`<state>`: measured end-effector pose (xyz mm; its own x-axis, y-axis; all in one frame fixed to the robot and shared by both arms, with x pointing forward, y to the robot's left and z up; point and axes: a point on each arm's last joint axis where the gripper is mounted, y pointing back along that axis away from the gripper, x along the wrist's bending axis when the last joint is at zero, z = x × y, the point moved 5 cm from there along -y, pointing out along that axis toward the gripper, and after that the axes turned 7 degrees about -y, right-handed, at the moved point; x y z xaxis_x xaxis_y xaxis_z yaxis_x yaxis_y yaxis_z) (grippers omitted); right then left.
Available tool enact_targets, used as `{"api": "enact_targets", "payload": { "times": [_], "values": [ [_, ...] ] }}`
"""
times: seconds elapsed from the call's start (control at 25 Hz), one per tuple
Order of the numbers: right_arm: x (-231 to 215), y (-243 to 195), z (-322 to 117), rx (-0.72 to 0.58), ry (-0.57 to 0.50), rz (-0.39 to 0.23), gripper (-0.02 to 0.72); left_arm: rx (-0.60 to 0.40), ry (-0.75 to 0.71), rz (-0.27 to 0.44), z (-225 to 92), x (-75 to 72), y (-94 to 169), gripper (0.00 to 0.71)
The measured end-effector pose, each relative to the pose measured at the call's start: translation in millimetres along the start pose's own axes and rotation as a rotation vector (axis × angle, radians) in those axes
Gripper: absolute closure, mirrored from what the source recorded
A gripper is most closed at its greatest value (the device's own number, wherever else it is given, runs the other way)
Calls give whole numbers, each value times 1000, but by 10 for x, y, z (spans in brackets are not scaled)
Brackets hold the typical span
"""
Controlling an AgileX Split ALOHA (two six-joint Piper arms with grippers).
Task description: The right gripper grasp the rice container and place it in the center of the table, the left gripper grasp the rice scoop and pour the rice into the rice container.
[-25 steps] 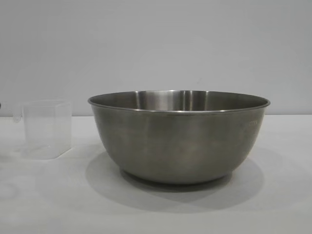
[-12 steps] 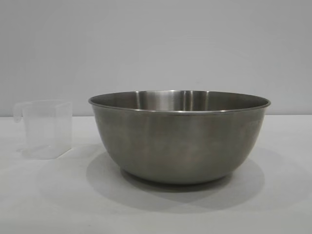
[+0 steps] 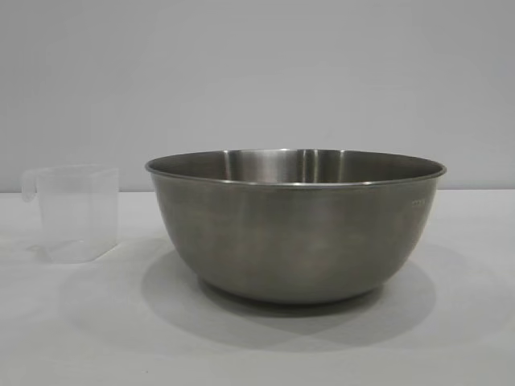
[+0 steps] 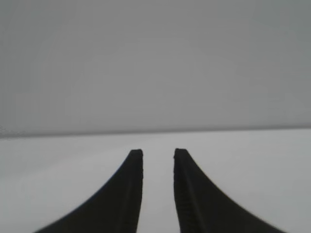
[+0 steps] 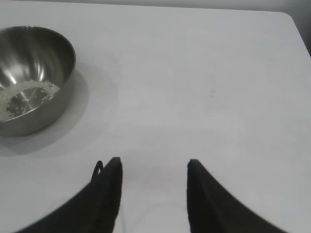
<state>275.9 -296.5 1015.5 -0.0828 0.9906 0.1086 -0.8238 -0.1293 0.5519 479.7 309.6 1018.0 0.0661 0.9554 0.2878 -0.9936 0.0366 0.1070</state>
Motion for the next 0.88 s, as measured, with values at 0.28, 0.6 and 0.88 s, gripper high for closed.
{"api": "enact_targets", "payload": {
  "times": [0.28, 0.6, 0.88],
  "values": [
    [0, 0, 0, 0, 0, 0, 441, 66, -17, 112, 124, 120, 616, 576],
    [0, 0, 0, 0, -2, 0, 441, 128, 130, 260, 208, 276, 1212, 576],
    [11, 0, -2, 2, -9, 10, 441, 166, 162, 193, 429, 192, 1611, 576]
  ]
}}
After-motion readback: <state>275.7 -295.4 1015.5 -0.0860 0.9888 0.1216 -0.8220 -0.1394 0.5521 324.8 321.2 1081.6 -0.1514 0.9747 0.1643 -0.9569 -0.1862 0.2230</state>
